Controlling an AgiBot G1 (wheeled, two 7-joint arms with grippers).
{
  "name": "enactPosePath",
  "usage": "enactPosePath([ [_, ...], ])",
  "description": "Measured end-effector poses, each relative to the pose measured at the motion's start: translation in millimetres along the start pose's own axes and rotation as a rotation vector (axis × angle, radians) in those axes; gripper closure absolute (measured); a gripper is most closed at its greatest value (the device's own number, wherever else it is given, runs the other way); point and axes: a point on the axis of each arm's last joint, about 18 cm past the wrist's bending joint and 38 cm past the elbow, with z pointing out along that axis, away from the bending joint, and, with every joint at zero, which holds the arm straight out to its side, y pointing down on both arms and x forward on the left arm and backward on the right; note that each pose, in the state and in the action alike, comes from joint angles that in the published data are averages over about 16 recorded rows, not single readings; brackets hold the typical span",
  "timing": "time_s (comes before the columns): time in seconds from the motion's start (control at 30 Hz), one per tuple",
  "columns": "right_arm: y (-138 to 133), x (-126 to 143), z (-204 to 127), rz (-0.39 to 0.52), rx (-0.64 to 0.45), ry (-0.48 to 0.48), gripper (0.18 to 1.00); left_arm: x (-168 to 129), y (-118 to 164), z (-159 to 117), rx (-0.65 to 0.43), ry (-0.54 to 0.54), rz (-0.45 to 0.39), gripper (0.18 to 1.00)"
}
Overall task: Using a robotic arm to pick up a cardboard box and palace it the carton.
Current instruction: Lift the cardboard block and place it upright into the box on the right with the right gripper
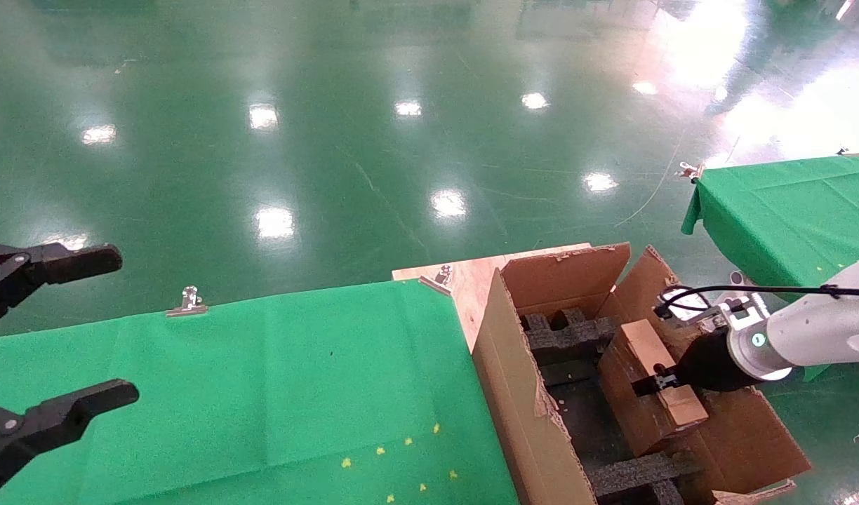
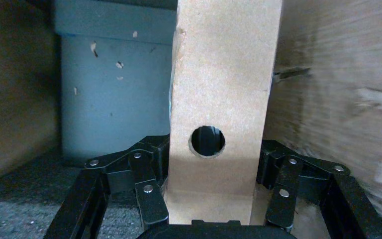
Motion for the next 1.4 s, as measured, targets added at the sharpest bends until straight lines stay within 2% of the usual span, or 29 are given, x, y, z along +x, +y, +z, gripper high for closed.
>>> enactPosePath([
  [0.4, 4, -7, 28, -0.020, -0.026, 0.014, 0.899, 0, 0, 0, 0.000, 0.000, 0.000, 0.184],
  [0.8, 6, -10, 34, -0.027, -0.035, 0.013, 0.894, 0, 0, 0, 0.000, -0.001, 0.000, 0.184],
  [1.0, 5, -9, 33, -0.024, -0.032, 0.013, 0.862, 0, 0, 0, 0.000, 0.000, 0.000, 0.184],
  [1.4, -1, -5, 26, -0.024, -0.020, 0.020, 0.701, 0, 0, 0, 0.000, -0.001, 0.000, 0.184],
])
